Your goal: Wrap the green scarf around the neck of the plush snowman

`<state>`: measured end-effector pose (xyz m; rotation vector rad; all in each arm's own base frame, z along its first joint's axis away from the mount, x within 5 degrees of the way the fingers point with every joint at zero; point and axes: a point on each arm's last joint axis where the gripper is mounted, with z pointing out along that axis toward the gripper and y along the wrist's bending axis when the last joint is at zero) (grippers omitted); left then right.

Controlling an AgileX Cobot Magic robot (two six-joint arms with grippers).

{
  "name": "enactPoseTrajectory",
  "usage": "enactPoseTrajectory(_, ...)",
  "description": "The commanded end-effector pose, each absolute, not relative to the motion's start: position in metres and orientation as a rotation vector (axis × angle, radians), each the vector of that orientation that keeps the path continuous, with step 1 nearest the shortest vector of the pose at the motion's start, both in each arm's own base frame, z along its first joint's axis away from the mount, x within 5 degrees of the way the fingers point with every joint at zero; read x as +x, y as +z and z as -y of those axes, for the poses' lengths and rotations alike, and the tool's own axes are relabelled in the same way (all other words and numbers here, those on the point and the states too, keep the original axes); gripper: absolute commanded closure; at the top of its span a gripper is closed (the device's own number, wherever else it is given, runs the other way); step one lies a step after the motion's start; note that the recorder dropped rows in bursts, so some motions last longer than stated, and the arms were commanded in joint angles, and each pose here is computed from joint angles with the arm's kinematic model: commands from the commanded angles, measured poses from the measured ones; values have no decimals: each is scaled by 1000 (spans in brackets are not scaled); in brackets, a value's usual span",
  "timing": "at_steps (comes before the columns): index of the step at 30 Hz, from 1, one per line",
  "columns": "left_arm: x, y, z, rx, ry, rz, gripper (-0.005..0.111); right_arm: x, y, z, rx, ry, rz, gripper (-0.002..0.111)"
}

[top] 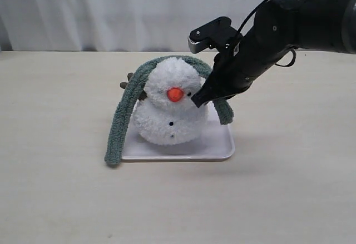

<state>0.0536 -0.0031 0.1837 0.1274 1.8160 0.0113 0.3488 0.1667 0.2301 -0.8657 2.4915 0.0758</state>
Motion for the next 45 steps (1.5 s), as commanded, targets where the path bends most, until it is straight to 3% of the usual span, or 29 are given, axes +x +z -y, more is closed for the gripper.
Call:
enactPoseTrajectory(1,54,184,3,125,15,-1806,107,349,255,-159,-749,4,-2480,104)
enactPoseTrajectory(9,54,184,3,125,15,-1806,107,351,246,-139,-650,-233,-2650,104)
enactPoseTrajectory(16,54,184,3,125,15,-1806,107,350,242,-133,-626,-254,-2700,104)
enactPoseTrajectory(29,54,184,3,125,15,-1806,107,337,239,-162,-678,239,-2765,104)
enactPoseTrajectory(45,54,184,3,125,15,-1806,107,350,182,-171,-687,257,-2888,104)
